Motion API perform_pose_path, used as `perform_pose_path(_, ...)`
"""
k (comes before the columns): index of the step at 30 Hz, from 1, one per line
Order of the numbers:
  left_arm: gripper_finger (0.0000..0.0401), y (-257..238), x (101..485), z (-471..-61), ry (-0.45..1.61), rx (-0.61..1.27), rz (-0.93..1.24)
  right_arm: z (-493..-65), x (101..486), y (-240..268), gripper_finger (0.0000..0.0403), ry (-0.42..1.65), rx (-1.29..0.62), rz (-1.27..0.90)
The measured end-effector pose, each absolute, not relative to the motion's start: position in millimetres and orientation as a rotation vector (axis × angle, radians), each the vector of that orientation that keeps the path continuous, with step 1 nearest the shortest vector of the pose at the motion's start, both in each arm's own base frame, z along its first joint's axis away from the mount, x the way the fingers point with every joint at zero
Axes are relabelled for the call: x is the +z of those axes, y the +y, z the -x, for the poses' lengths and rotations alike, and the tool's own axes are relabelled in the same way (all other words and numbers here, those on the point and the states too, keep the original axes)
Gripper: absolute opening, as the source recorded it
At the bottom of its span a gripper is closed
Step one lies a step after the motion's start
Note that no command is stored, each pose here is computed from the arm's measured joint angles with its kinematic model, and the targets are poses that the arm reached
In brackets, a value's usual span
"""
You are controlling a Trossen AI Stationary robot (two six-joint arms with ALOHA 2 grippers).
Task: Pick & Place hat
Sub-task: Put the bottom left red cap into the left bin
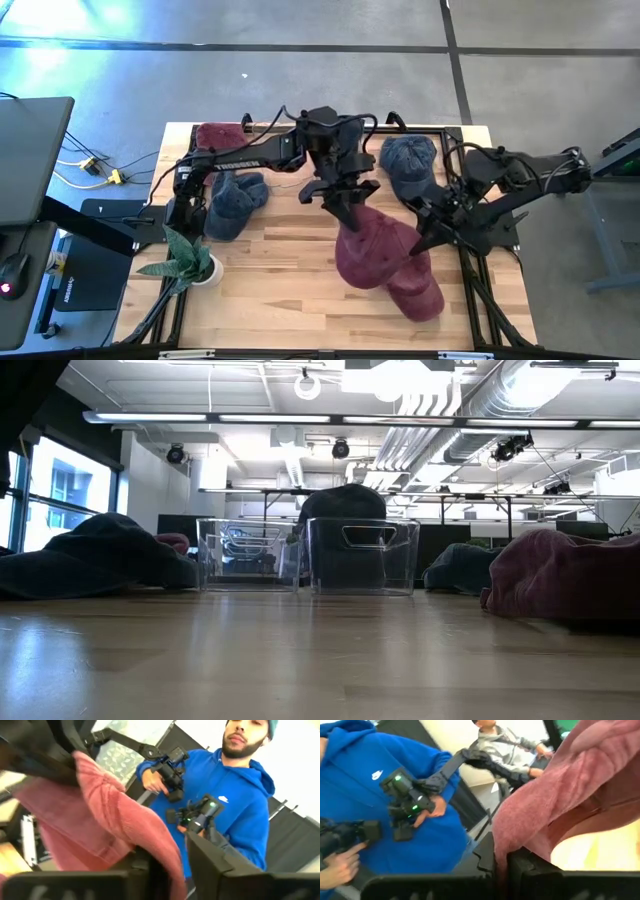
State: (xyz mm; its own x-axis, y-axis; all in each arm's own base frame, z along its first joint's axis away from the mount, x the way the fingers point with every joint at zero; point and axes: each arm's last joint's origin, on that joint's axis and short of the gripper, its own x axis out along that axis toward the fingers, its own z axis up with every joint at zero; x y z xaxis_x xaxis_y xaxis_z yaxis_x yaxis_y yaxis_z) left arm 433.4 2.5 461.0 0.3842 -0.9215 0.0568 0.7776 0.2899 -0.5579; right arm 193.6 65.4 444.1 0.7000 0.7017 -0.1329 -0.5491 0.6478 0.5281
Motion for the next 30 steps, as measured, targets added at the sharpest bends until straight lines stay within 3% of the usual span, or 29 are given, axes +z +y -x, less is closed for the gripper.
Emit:
perform_pose_path(4,0.0157,-2.4,450.7,-443.5,0.312,-1.148,0.572,-194.6,444.0,61.9,0.0005,0.330,0.699,-0.465)
perform_pose_path(8,0.0175,-2.6,442.6,-448.6,0.341,-1.111,0.612,-195.6,443.9,59.5,0.0006,0.326,0.681,-0.467)
perform_pose_path(15,0.0164,-1.0,433.5,-452.4,0.407,-1.164,0.628,-194.5,444.3,60.8,0.0006,0.335,0.707,-0.480)
perform_pose_path(21,0.0143,7.8,434.3,-449.6,0.325,-1.206,0.486,-190.9,452.4,69.2,0.0004,0.270,0.774,-0.477)
perform_pose_path(30,0.0140,17.0,434.6,-448.6,0.330,-1.212,0.488,-184.4,456.5,76.7,0.0003,0.265,0.820,-0.512)
